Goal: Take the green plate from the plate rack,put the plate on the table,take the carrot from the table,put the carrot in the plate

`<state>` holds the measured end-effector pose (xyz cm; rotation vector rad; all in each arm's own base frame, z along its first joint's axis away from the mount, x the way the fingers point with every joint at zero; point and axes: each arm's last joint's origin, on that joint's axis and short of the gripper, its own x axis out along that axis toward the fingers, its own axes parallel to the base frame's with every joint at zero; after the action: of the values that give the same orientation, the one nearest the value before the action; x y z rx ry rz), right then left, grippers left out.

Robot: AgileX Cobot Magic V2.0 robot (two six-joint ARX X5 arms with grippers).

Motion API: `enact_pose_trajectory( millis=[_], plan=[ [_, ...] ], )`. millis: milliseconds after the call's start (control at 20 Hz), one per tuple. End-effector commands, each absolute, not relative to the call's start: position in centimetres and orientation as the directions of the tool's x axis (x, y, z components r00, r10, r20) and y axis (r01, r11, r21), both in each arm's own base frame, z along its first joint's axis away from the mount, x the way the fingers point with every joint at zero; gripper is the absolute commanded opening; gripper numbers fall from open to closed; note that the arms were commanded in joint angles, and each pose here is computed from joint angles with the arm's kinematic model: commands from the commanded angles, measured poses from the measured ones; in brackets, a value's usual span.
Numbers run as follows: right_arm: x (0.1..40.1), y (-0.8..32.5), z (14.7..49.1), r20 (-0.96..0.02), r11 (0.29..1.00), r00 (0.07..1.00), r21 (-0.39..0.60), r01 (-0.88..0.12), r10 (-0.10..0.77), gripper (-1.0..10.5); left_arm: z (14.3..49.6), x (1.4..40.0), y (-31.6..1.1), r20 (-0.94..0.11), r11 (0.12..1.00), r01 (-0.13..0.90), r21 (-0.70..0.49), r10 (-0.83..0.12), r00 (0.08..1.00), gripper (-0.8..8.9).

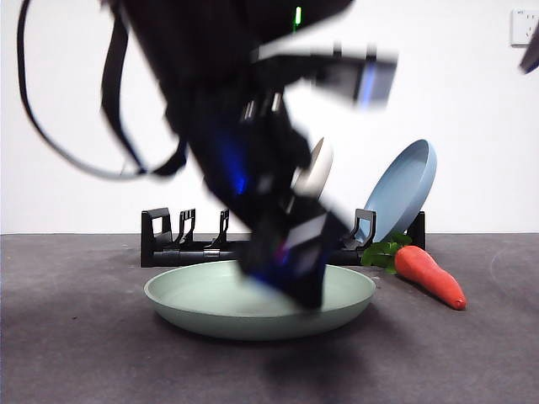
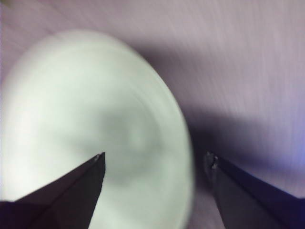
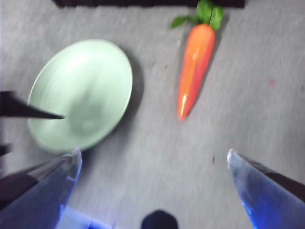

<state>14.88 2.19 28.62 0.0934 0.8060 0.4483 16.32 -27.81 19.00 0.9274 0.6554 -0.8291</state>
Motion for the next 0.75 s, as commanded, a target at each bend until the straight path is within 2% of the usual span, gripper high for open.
enact_pose_trajectory(
  millis=[50, 200, 350, 550, 750],
  plan=[
    [16.8, 2.4, 28.3, -0.661, 0.903, 0.617, 0.266, -0.338, 0.426, 6.6, 23.1, 16.1, -27.8, -0.716, 0.478, 0.799, 0.364, -0.405, 0.569, 3.56],
    [20.3, 3.1, 26.7, -0.668, 0.897, 0.601, 0.28, -0.342, 0.438, 6.6, 28.3, 15.3, -26.3, -0.638, 0.607, 0.752, 0.258, -0.477, 0.604, 3.56],
    [24.1, 4.4, 23.7, -0.696, 0.887, 0.557, 0.287, -0.362, 0.453, 6.6, 32.4, 13.7, -23.5, -0.551, 0.688, 0.71, 0.148, -0.539, 0.637, 3.55],
    [27.8, 6.4, 19.5, -0.731, 0.915, 0.565, 0.214, -0.342, 0.382, 6.6, 35.8, 11.7, -19.7, -0.462, 0.727, 0.684, 0.058, -0.588, 0.664, 3.55],
    [29.8, 7.3, 17.1, -0.723, 0.939, 0.615, 0.141, -0.314, 0.315, 6.6, 37.2, 10.3, -17.1, -0.439, 0.748, 0.663, -0.01, -0.599, 0.669, 3.55]
  ],
)
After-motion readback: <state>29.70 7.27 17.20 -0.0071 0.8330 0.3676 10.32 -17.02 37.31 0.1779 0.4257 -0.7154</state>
